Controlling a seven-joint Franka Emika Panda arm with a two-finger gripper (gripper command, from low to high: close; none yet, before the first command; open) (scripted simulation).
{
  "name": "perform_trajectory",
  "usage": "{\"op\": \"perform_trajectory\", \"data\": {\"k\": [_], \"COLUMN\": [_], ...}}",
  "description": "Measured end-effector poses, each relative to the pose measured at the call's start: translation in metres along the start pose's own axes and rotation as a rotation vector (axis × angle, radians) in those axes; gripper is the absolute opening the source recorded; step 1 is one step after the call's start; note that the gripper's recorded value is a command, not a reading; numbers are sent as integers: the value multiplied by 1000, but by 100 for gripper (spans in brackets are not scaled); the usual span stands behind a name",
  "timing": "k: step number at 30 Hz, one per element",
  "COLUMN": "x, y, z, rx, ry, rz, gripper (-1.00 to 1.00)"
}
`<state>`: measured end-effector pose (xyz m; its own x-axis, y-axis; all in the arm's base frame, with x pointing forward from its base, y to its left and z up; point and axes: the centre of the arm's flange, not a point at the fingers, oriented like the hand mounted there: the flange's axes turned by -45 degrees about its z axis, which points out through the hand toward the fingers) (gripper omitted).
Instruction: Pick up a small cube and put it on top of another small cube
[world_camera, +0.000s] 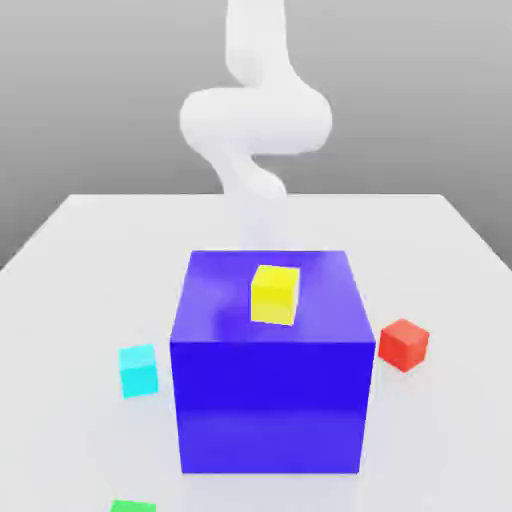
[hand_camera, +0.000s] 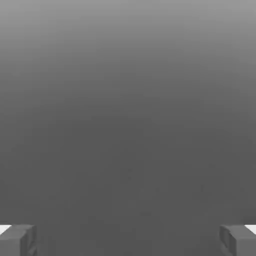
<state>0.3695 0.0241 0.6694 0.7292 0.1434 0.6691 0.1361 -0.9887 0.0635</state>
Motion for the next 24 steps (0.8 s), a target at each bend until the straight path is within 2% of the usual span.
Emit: {"op": "perform_trajectory", "data": {"k": [6, 12, 24], "x": [-39, -106, -300], "y": [-70, -143, -249], "z": [102, 177, 249], "rx": [134, 279, 618], "ry": [-127, -223, -344], "rz": [-395, -792, -1597], "gripper": [0, 0, 0]}}
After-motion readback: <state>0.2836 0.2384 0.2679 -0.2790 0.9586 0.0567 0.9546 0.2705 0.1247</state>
